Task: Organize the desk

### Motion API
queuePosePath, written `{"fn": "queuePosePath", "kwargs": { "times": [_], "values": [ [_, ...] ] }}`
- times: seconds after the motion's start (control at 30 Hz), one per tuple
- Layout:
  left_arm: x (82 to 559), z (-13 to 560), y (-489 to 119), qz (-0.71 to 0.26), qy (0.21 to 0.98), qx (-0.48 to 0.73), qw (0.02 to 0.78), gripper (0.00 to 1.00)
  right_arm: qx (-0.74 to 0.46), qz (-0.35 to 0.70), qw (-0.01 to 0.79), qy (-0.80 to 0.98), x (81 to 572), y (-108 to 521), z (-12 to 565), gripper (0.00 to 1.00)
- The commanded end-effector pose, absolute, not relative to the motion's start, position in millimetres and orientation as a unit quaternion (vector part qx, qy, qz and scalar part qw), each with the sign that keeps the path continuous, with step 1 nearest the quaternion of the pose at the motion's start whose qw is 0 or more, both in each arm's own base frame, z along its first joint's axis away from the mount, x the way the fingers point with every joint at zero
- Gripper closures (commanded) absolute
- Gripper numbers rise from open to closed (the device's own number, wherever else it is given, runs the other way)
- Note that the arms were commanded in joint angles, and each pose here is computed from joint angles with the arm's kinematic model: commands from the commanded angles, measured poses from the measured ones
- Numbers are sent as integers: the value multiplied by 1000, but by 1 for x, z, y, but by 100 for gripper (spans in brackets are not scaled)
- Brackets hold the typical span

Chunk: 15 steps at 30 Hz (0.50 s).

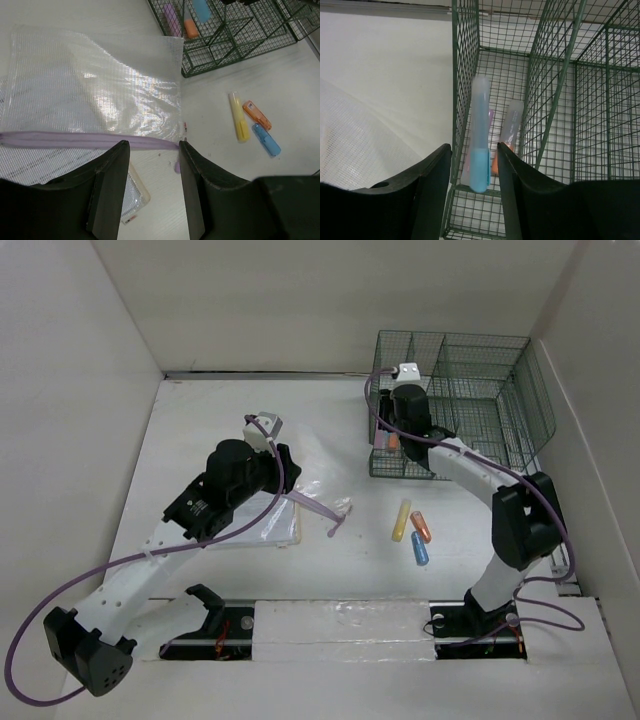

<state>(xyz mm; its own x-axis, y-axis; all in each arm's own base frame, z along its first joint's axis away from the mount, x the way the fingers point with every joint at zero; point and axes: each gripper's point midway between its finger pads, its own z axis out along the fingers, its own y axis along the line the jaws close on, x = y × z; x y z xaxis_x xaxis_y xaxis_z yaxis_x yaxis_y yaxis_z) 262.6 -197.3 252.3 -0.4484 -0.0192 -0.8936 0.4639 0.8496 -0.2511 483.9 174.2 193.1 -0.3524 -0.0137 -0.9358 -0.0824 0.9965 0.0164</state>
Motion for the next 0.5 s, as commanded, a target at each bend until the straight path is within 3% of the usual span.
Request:
{"fn": "queuePosePath", "kwargs": {
  "times": [0.0,0.2,0.23,0.27,0.3,0.33,0.37,0.43,0.47],
  "values": [
    [265,259,-197,-241,807,137,522,60,3,41,629,777,493,167,250,52],
    [265,255,-199,-240,810,140,517,60,4,44,631,775,476,160,257,44],
    [265,256,-199,-240,809,141,517,60,6,55,634,772,462,160,262,50],
    [266,256,-198,-239,809,139,518,60,4,62,630,774,445,162,256,64],
    [266,256,-199,-240,809,139,518,60,4,63,630,774,445,162,256,64],
    [265,256,-198,-239,809,139,518,60,6,81,636,768,428,167,266,83],
    [265,256,-198,-240,809,139,518,60,-1,80,610,788,413,166,234,90],
    [265,257,-198,-241,808,139,519,60,-11,99,576,811,383,176,204,100],
    [265,256,-198,-241,809,139,518,60,-18,97,551,829,360,171,178,100]
  ]
}}
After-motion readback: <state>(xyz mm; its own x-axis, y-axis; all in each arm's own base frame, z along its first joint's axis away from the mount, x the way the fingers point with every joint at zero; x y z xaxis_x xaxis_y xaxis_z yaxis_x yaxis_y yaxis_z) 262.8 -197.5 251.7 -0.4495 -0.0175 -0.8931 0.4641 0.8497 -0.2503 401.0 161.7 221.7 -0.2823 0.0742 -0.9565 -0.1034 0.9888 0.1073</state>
